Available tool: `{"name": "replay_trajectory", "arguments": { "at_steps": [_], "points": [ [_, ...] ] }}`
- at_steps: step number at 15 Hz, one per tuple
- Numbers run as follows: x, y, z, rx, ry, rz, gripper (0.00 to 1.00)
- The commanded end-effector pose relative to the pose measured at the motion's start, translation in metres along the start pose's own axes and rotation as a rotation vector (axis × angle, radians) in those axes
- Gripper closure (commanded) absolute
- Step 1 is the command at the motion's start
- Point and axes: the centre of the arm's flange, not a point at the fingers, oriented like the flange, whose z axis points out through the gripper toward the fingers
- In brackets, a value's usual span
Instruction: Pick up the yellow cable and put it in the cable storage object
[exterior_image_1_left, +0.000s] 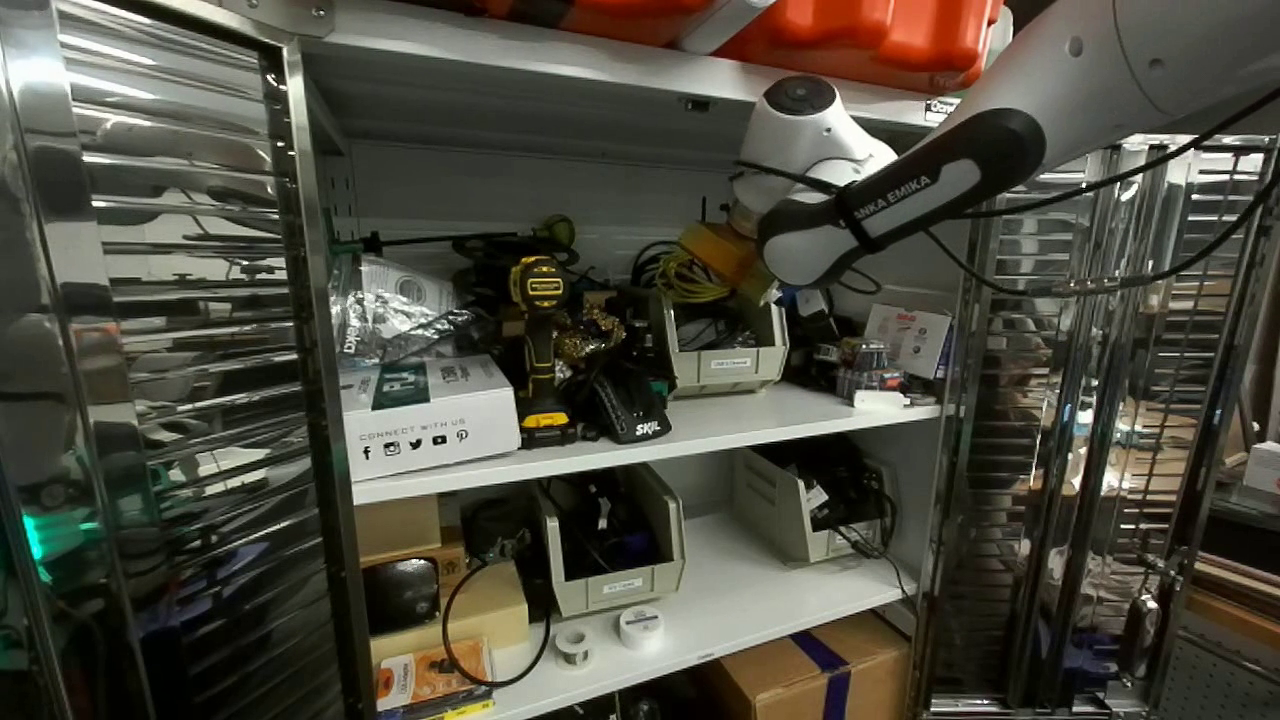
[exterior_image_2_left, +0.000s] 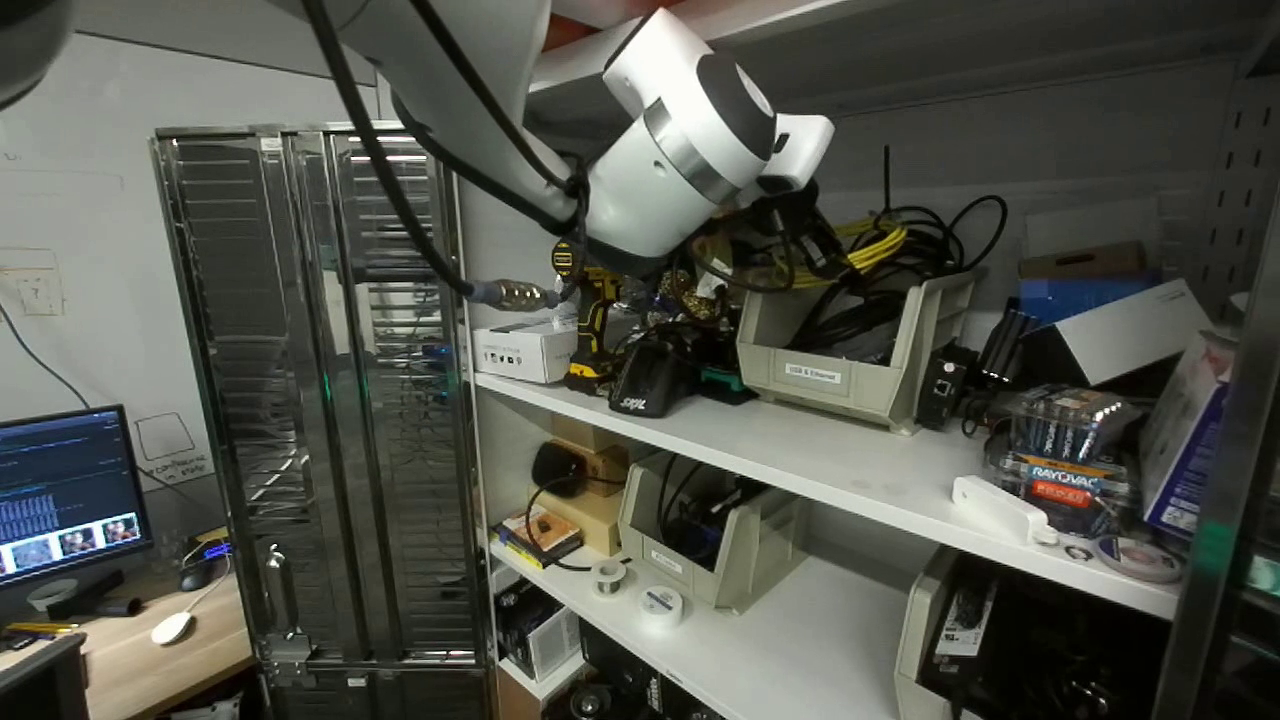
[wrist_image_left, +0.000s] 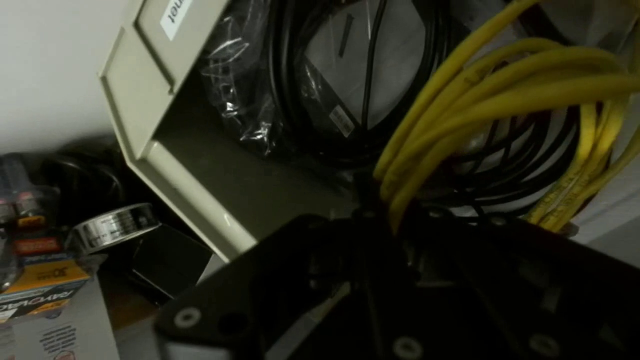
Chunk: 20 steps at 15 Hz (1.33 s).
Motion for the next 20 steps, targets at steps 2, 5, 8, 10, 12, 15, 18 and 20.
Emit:
{"name": "replay_trajectory", "arguments": {
  "at_steps": [2, 5, 8, 10, 12, 15, 18, 20],
  "points": [
    [0.008, -0.017, 0.004, -0.046, 0.052, -0.032, 0.98],
    [0.006, -0.013, 0.008, -0.078, 0.040, -0.072, 0.64],
    [0.005, -0.012, 0.006, -0.085, 0.037, -0.112, 0.55],
    [0.005, -0.010, 0.002, -0.085, 0.027, -0.131, 0.38],
    [0.004, -0.008, -0.004, -0.084, 0.010, -0.149, 0.23],
    [-0.005, -0.004, -0.017, -0.084, -0.020, -0.187, 0.02],
    [-0.015, 0.001, -0.035, -0.077, -0.021, -0.245, 0.00],
    [-0.018, 0.005, -0.048, -0.067, -0.015, -0.281, 0.00]
  ]
}}
